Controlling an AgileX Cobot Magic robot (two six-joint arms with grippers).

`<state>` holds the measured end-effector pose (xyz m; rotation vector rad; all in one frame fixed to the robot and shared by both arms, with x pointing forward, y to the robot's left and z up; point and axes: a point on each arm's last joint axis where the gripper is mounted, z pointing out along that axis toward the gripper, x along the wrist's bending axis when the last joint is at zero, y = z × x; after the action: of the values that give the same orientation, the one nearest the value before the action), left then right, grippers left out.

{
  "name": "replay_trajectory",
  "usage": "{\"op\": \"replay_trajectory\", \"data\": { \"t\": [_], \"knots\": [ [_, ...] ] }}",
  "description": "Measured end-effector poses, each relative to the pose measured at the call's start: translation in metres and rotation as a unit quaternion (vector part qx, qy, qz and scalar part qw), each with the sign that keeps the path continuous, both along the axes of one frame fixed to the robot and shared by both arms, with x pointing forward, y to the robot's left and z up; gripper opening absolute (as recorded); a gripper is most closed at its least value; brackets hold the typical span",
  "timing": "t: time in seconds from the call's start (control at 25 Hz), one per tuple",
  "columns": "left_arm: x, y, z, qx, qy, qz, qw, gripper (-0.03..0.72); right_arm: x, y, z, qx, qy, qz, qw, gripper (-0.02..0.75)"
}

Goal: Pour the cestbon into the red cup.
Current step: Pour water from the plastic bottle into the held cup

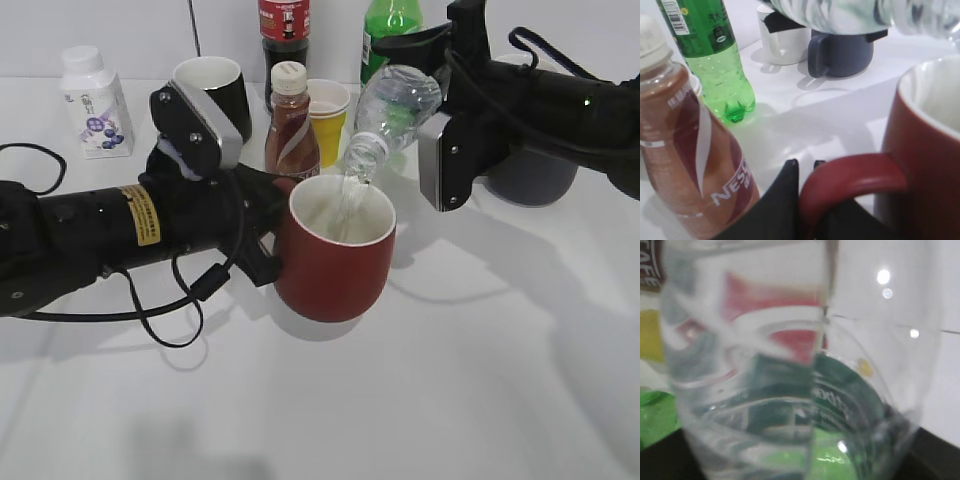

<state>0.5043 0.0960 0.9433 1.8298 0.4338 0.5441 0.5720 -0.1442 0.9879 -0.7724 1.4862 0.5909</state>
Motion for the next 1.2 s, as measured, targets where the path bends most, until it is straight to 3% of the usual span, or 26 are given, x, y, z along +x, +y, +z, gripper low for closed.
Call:
{"op": "replay_trajectory", "data": {
  "t": [1.2],
  "knots": [
    [-0.0003, -0.0003, -0.0036, 0.009, 0.003, -0.004, 1.000, 0.049, 0.0018, -0.0008, 0.0026, -0.002, -0.020, -0.008, 1.000, 0.473]
  ]
}}
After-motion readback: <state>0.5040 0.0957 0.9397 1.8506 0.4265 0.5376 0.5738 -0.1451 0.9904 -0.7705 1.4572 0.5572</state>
